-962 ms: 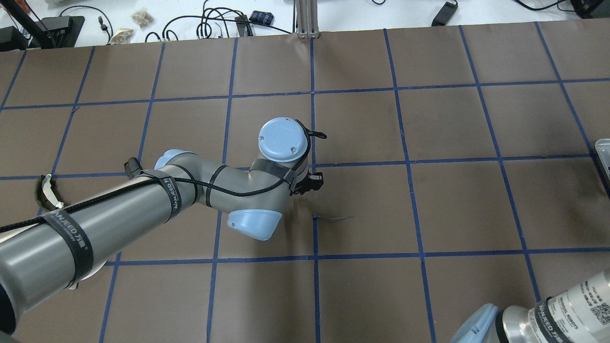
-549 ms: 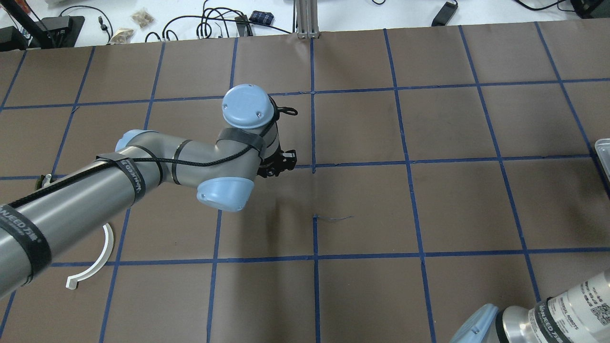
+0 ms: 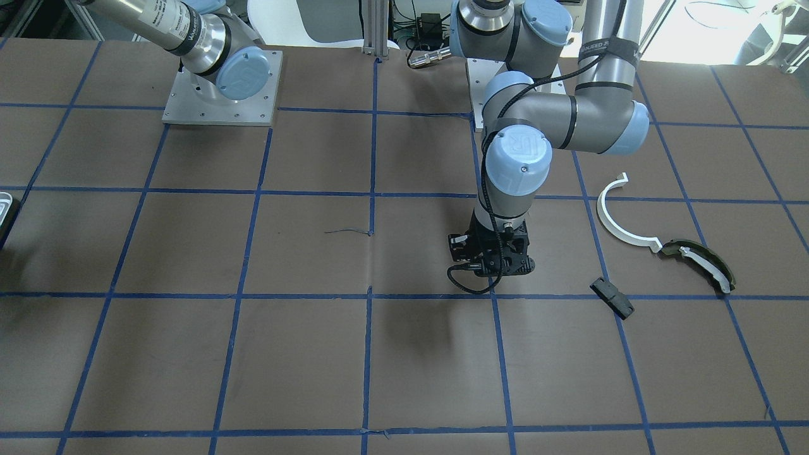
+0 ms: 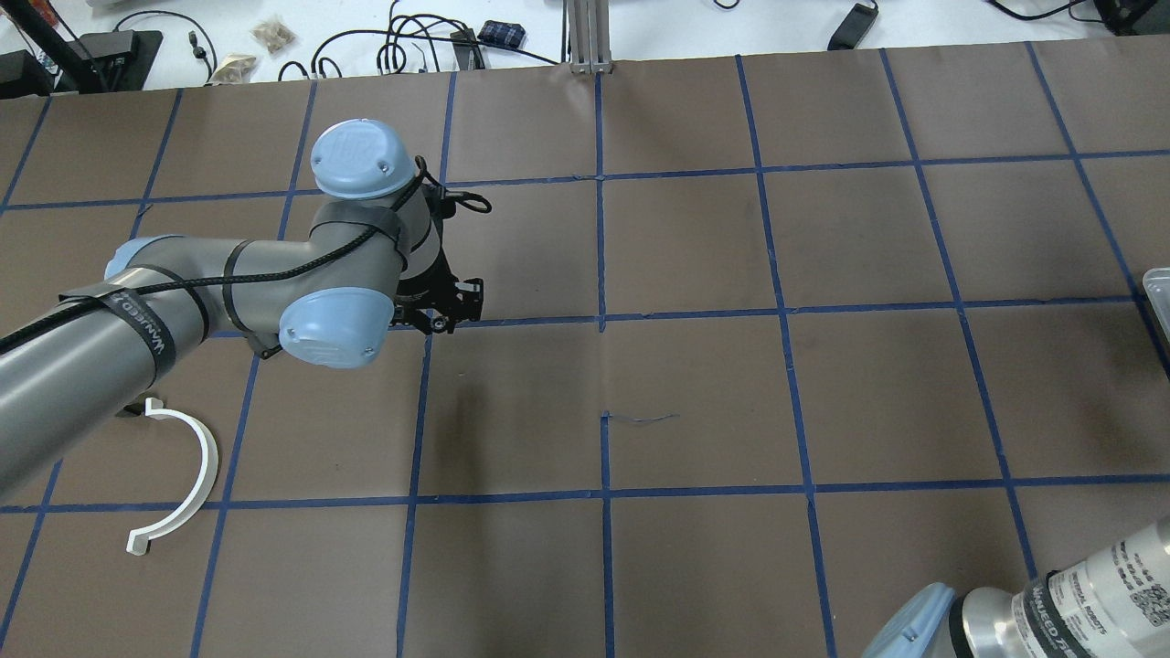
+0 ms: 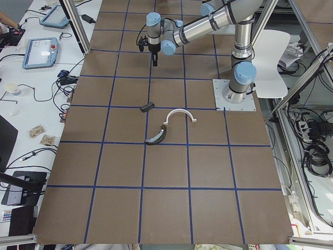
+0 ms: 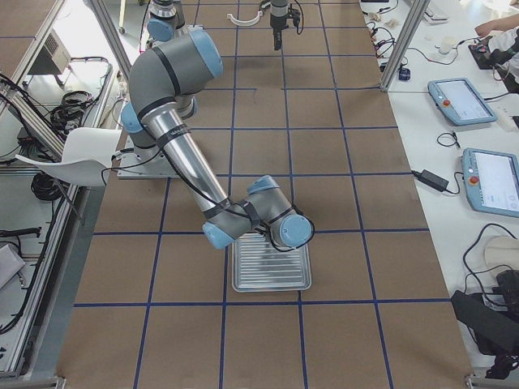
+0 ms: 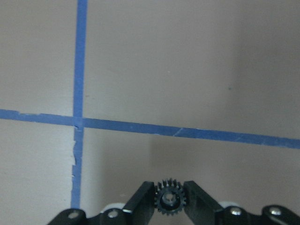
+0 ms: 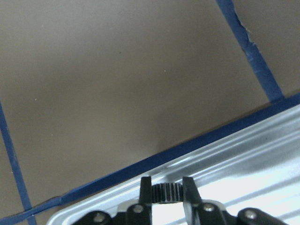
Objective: Place bearing gear from tray to pile
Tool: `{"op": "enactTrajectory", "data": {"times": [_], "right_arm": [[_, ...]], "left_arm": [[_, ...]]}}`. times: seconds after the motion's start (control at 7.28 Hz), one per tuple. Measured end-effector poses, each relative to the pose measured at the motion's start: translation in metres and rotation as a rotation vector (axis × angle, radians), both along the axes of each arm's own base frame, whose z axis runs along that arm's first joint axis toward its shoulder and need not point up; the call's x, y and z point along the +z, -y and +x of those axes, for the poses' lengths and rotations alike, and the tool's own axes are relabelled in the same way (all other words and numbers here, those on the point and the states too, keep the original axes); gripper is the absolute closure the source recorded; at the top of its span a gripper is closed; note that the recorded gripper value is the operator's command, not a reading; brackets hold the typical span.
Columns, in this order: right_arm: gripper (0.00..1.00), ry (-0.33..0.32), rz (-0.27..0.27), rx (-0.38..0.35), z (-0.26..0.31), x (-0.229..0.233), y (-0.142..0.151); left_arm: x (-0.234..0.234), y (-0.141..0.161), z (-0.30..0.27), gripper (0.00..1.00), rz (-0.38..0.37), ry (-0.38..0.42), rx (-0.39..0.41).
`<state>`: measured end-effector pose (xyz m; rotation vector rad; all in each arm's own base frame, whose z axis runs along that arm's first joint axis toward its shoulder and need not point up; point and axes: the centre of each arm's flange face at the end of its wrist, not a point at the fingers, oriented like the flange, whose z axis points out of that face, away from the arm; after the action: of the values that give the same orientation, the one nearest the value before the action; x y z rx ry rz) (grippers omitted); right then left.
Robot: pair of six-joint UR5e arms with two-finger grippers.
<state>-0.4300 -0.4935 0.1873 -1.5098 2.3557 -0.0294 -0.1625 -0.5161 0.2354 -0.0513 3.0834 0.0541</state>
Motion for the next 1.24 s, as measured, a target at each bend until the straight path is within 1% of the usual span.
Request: {"op": "enactTrajectory", "data": {"times": [0.27,0.41,0.55,0.69,0.82,0.96,1.1,1.24], "right_arm": [[1.0,-0.016,-0.008,-0.003,0.009,0.032,-0.001],[1.0,-0.014,0.0,-0.024,0.024,0.053,0.002],[1.0,-0.012,0.016,-0.065,0.048,0.069,0.012],[1.0,-0.007,0.029,-0.121,0.08,0.078,0.03],[1.0,0.01,0.034,-0.181,0.115,0.083,0.05],[1.0,0.037,0.038,-0.243,0.155,0.086,0.071],[1.0,0.052,0.057,-0.304,0.201,0.09,0.092],[1.0,0.057,0.087,-0.37,0.252,0.094,0.11]], "left_arm": [[-0.009,0.006,0.08,1.0,0.049,-0.009,-0.05],[-0.01,0.01,0.133,1.0,0.061,-0.021,-0.089],[-0.013,0.011,0.187,1.0,0.068,-0.036,-0.123],[-0.018,0.007,0.238,1.0,0.073,-0.051,-0.136],[-0.022,0.001,0.278,1.0,0.073,-0.06,-0.128],[-0.025,-0.005,0.304,1.0,0.067,-0.063,-0.114],[-0.029,-0.008,0.316,0.89,0.063,-0.064,-0.103],[-0.033,-0.01,0.32,0.08,0.064,-0.067,-0.094]]}}
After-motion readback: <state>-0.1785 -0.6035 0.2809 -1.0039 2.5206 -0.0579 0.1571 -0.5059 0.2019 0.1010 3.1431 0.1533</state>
